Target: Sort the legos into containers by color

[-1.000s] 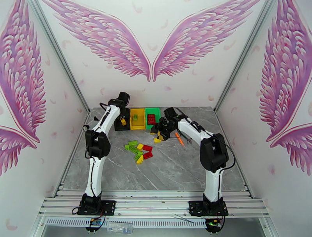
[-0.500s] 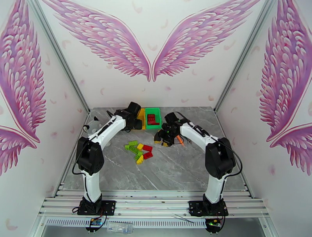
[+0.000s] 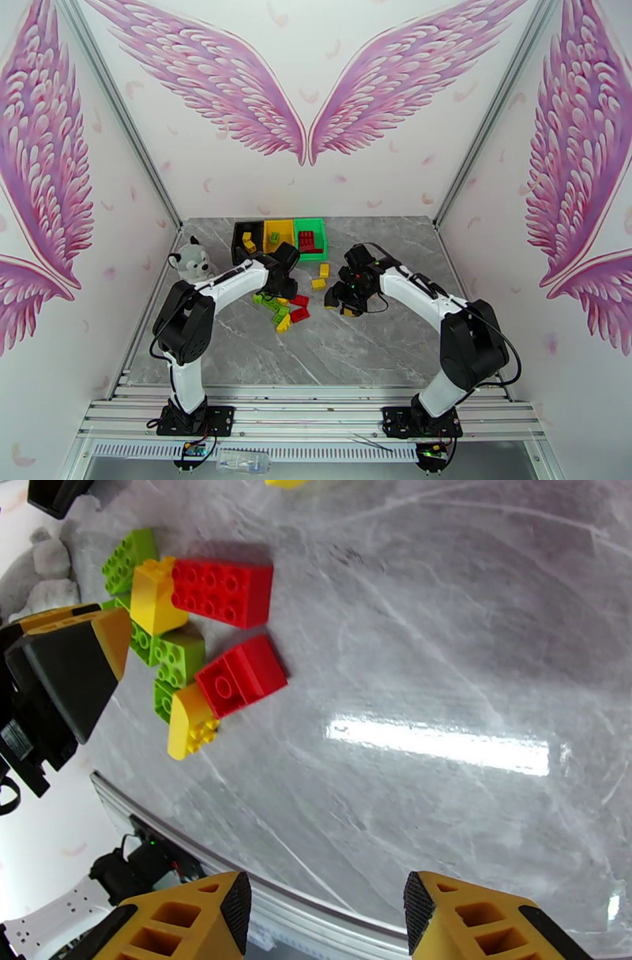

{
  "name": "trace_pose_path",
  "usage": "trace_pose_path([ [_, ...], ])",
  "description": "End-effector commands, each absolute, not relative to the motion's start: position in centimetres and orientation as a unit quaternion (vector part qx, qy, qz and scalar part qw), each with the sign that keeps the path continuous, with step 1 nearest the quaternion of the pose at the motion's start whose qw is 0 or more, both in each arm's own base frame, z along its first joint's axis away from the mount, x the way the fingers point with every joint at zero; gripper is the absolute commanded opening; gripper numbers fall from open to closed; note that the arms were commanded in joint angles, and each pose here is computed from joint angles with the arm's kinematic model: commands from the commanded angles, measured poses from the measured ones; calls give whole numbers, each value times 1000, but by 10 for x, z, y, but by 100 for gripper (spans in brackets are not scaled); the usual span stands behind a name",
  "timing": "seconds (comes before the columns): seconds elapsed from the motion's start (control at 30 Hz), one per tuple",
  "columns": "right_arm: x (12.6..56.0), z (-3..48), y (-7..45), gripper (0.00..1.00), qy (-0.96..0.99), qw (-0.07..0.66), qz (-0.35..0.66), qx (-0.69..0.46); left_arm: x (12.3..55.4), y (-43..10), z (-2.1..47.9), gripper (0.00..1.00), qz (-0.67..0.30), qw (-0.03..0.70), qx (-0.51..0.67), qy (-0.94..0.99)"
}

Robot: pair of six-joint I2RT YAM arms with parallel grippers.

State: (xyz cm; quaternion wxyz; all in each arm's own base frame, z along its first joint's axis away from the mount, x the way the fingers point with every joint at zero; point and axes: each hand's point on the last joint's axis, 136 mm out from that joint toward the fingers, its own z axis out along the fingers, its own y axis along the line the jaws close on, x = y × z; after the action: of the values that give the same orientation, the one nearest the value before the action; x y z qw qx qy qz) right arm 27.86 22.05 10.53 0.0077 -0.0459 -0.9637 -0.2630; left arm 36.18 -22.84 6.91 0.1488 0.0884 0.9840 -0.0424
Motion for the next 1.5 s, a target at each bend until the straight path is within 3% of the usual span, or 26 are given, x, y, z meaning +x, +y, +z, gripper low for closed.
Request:
trace_pose_path([
  [0.0,276,110,225,58,-962,-4,-268,-43,364,-231,71,51,-44,159,94,982],
  [0.63,278,117,226,58,-963,-8,-266,-37,359,-234,32,48,-18,113,109,987],
  [1.1,285,117,233,58,-962,-5,-271,-28,369,-232,79,57,-5,160,117,980],
  [1.47,288,119,235,58,-962,-4,-271,-26,367,-230,55,56,-11,129,120,984],
])
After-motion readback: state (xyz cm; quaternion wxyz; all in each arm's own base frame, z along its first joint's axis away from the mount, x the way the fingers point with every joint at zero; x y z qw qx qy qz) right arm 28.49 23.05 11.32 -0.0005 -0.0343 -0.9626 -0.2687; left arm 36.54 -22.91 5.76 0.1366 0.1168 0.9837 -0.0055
